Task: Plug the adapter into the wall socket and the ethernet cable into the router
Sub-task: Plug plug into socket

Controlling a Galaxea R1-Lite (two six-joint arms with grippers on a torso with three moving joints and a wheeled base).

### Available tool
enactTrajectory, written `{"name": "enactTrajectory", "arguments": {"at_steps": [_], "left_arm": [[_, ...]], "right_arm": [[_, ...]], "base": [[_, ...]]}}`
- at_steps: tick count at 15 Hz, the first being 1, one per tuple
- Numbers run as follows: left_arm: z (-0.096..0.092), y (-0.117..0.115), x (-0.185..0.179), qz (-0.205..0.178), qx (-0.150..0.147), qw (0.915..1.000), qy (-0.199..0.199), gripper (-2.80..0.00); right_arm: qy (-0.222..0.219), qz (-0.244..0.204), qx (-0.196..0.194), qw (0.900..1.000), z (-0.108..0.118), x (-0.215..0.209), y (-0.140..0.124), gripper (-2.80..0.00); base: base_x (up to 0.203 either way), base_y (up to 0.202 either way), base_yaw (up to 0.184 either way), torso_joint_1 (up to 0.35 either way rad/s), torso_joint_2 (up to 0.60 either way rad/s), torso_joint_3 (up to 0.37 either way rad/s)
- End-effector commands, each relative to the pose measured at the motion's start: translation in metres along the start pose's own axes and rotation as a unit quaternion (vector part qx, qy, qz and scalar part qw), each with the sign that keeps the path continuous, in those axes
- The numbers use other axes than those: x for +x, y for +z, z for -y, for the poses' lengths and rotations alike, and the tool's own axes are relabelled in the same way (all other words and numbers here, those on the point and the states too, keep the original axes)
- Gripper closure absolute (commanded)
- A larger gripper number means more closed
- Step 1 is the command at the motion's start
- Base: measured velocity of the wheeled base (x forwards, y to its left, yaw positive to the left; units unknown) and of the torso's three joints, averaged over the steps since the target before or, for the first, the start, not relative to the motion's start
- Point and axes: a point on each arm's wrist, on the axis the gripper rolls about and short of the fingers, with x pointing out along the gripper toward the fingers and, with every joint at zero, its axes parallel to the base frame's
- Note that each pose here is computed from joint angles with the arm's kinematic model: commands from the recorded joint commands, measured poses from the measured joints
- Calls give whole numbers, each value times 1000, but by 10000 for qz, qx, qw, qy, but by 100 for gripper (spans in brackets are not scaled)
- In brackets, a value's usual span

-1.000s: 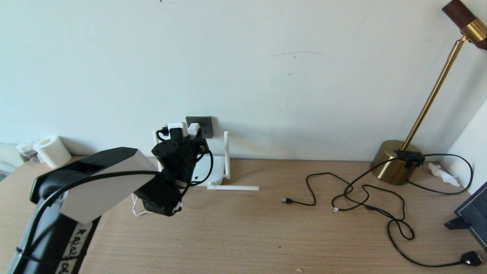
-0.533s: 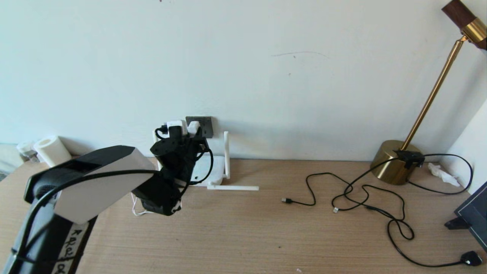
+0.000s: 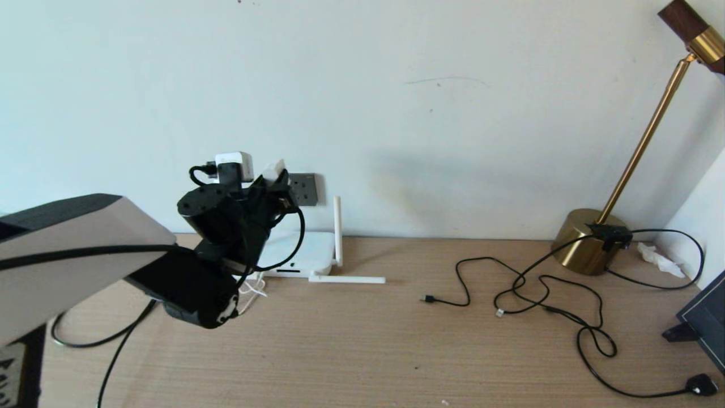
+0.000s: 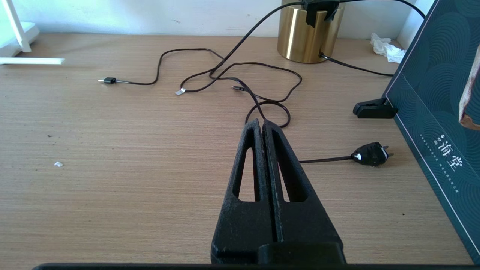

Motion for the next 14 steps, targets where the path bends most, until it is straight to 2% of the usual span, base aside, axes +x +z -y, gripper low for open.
{"name": "enactTrajectory", "arguments": {"at_steps": [1,4,14], "left_arm": [[-1,24,-9,199,-57,9998,-19,0],[-4,35,-20,179,-47,9998,-38,0],[-7,43,-36,85,26,9999,-115,0]], "right_arm": [[-2,-5,2,10000,0,0,0,0],[-2,-1,2,10000,0,0,0,0],[-2,-1,2,10000,0,0,0,0]], "base": [[0,0,0,0,0,0],[0,0,0,0,0,0],[0,0,0,0,0,0]]}}
